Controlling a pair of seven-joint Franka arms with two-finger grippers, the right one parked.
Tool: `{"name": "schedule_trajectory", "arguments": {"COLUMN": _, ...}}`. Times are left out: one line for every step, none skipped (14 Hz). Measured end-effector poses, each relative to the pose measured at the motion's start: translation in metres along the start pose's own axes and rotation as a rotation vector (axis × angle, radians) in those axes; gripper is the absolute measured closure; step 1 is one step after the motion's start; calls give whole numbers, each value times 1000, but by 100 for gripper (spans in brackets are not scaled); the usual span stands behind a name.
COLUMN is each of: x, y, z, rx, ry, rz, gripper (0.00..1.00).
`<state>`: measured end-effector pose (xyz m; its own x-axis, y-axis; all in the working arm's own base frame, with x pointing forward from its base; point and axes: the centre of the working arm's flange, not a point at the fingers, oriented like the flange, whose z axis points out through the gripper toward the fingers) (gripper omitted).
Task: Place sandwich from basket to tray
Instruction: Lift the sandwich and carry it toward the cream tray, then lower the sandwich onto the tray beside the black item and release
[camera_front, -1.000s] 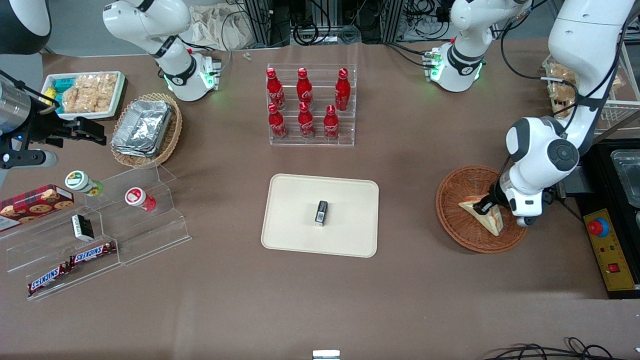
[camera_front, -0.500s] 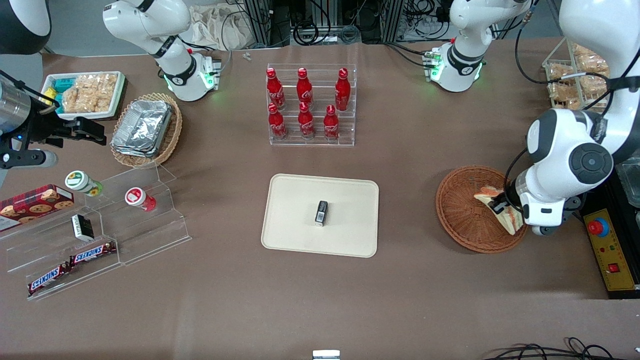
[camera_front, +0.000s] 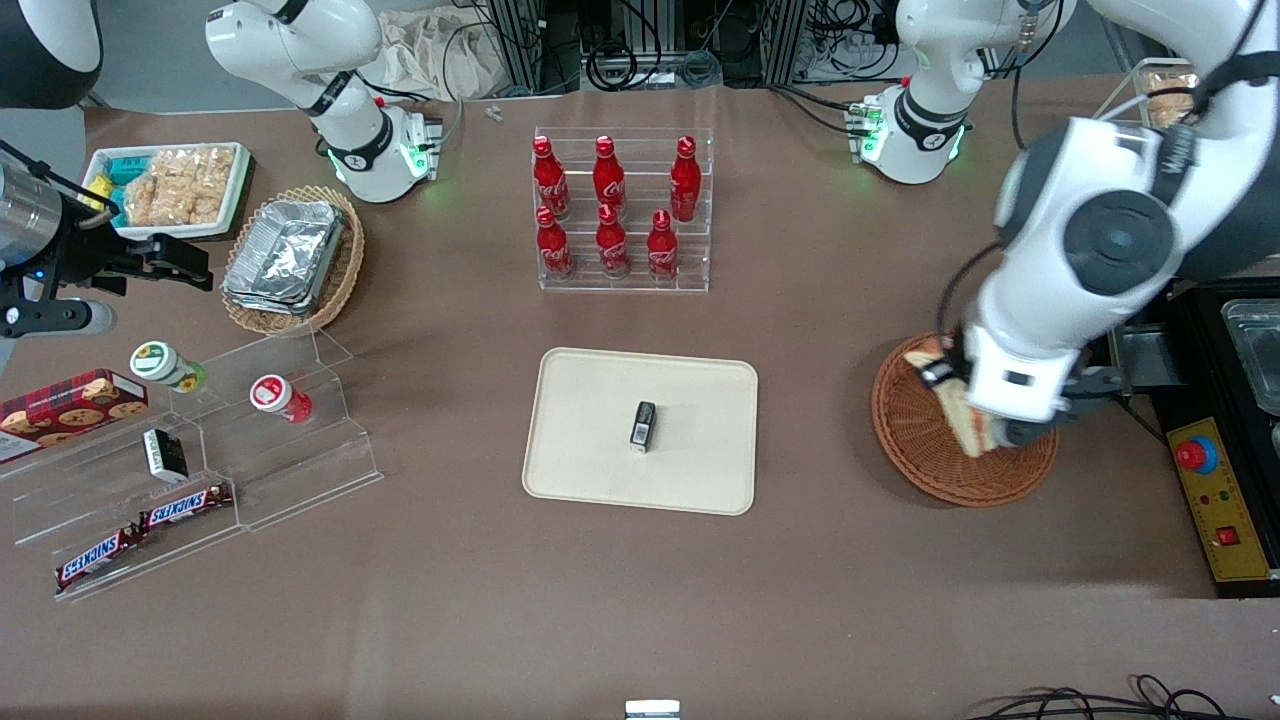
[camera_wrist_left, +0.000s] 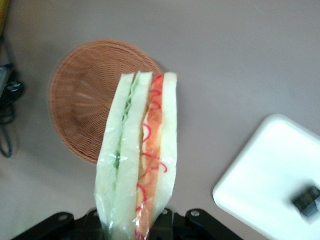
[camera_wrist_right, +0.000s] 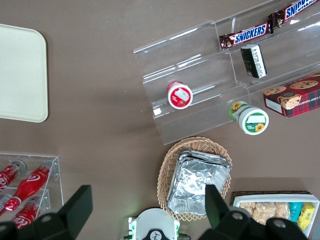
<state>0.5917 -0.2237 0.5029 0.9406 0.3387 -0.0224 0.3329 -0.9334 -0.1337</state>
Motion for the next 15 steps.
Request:
{"name": "schedule_trajectory", "arguments": {"x": -19, "y": 29, "z": 5, "rx": 1, "ry": -5, "rz": 80, "gripper": 80}}
{"name": "schedule_trajectory", "arguments": {"x": -33, "y": 55, "z": 15, "rx": 4, "ry": -17, "rz": 143, "gripper": 80}}
{"name": "schedule_trajectory", "arguments": {"x": -43, "y": 77, "z": 30, "rx": 1, "ry": -28, "rz": 190, "gripper": 80}}
{"name": "schedule_trajectory", "arguments": {"x": -47, "y": 99, "z": 46, "rx": -23, "ry": -24, "rz": 226, "gripper": 80}}
{"name": "schedule_trajectory", "arguments": {"x": -50, "y": 122, "z": 66, "rx": -66, "ry": -7, "rz": 260, "gripper": 80}}
{"name": "schedule_trajectory", "arguments": {"x": -54, "y": 145, "z": 88, "rx": -105, "ry": 7, "rz": 293, "gripper": 80}}
{"name": "schedule_trajectory", "arguments": {"x": -60, "y": 165, "z": 112, "rx": -131, "ry": 14, "rz": 322, "gripper": 80}}
{"name": "schedule_trajectory", "arguments": {"x": -65, "y": 181, "z": 139, "rx": -134, "ry": 19, "rz": 352, "gripper": 80}}
{"name": "schedule_trajectory", "arguments": {"x": -68, "y": 191, "z": 165, "rx": -117, "ry": 29, "rz": 386, "gripper": 80}}
{"name": "schedule_trajectory", "arguments": {"x": -70, "y": 199, "z": 189, "rx": -101, "ry": 36, "rz": 416, "gripper": 80}}
{"name": "schedule_trajectory", "arguments": {"x": -72, "y": 204, "z": 209, "rx": -92, "ry": 35, "rz": 437, "gripper": 80}}
{"name": "schedule_trajectory", "arguments": {"x": -74, "y": 208, "z": 226, "rx": -85, "ry": 30, "rz": 453, "gripper": 80}}
{"name": "schedule_trajectory", "arguments": {"x": -75, "y": 210, "z": 239, "rx": -74, "ry": 28, "rz": 468, "gripper": 80}}
{"name": "schedule_trajectory", "arguments": {"x": -76, "y": 211, "z": 248, "rx": -64, "ry": 27, "rz": 480, "gripper": 80}}
{"name": "schedule_trajectory", "arguments": {"x": -77, "y": 212, "z": 253, "rx": -55, "ry": 27, "rz": 489, "gripper": 80}}
